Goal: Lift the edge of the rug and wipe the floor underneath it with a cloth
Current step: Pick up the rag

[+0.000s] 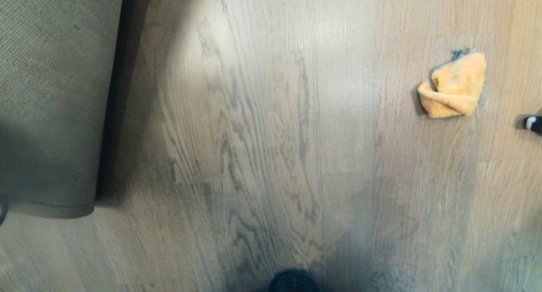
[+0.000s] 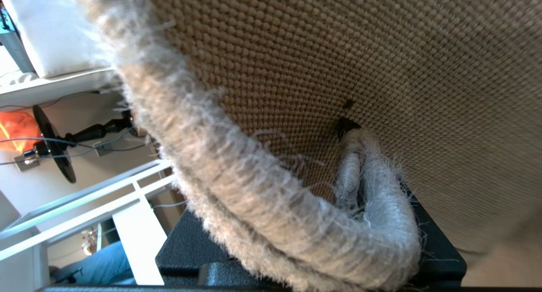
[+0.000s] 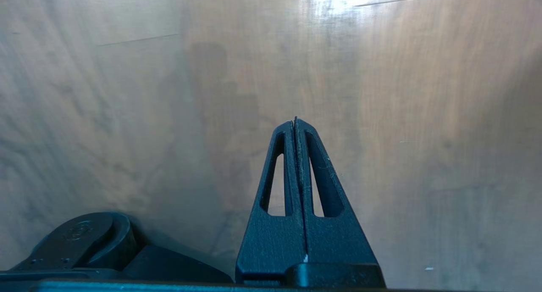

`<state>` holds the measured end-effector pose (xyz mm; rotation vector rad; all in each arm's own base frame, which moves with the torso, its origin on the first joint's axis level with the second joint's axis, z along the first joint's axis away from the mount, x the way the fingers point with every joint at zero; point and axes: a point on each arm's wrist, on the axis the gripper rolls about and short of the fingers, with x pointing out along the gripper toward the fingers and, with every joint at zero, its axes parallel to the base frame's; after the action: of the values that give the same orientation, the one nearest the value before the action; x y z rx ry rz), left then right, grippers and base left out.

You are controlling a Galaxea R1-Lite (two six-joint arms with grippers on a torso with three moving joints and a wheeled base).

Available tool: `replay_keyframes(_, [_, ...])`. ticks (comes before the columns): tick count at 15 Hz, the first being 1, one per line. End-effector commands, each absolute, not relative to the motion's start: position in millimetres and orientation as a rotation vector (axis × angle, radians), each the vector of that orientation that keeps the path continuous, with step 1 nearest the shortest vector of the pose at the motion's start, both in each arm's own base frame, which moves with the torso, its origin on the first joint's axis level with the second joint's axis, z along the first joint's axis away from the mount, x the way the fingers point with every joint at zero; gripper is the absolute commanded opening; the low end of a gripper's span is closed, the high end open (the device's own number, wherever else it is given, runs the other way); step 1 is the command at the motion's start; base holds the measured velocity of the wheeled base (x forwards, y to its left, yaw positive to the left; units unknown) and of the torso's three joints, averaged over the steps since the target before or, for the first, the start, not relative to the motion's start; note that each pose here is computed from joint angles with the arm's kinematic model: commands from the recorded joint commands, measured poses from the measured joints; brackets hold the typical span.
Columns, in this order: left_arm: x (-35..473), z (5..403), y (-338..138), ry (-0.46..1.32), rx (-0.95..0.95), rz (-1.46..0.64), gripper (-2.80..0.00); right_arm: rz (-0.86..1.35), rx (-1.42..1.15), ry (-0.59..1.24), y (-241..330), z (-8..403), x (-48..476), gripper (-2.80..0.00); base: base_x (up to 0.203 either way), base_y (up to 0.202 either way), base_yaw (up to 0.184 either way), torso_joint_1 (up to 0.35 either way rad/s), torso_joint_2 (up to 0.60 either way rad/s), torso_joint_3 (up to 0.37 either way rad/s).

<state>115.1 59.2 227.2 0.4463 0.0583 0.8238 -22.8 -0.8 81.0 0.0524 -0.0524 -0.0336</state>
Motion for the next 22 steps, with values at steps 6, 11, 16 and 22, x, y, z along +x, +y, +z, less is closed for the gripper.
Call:
replay_keyframes(6, [113.5,222.1,59.5,0.05,0.449,0.835,-2.8,-0.035,0.053,-0.055,-0.8,81.2,-22.8,-2.8,0.0,0.189,-0.005,0.003,0.0,0.002])
replay_keyframes(11, [110.3,215.8,61.2,0.048,0.453,0.802,-2.8,-0.034,0.053,-0.055,-0.8,81.2,-22.8,-2.8,0.0,0.052,-0.001,0.0,0.0,0.001])
replay_keyframes(16, [108.0,217.1,64.2,0.045,0.45,0.83,-2.8,-0.034,0.053,-0.055,-0.8,81.2,-22.8,-2.8,0.0,0.0,0.0,0.0,0.0,0.0])
replay_keyframes(22, [111.7,216.6,66.6,0.061,0.446,0.829,-2.8,-0.034,0.053,-0.055,-0.8,81.2,-22.8,-2.8,0.0,0.0,0.0,0.0,0.0,0.0])
